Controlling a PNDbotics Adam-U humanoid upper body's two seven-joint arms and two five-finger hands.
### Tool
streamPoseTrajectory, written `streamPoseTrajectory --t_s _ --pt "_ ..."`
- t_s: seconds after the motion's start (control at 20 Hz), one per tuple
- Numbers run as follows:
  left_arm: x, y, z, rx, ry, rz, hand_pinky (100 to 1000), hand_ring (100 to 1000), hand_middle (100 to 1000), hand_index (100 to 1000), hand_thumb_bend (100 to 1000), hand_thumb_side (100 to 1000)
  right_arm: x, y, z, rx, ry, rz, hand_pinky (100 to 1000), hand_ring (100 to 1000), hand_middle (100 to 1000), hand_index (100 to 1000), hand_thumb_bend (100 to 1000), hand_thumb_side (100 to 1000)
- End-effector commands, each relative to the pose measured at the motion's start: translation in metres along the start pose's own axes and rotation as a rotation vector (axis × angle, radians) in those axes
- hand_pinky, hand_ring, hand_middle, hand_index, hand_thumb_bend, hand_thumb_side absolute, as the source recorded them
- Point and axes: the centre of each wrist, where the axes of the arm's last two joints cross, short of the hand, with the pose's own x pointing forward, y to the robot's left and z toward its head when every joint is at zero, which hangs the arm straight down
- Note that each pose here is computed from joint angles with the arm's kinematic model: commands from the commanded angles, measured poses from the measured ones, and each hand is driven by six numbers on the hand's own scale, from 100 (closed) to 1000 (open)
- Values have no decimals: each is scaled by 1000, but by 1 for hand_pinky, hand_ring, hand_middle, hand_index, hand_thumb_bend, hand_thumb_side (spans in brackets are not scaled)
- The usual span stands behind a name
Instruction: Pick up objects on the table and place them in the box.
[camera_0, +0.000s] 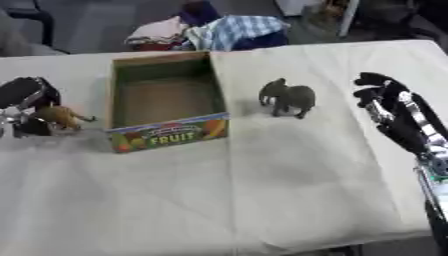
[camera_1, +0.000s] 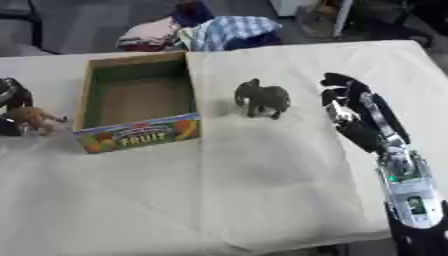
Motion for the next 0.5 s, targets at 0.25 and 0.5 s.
streamPoseTrajectory --t_s 0.25,0.5 --pt "28 87 -15 124 -146 -65 636 359 281 398 383 100 3 -6 -2 6 -10 18 691 764 792 905 100 716" --pt "65 92 -38 140 -240 -73 634 377 303 413 432 100 5 -2 -5 26 -25 8 691 764 790 905 100 716"
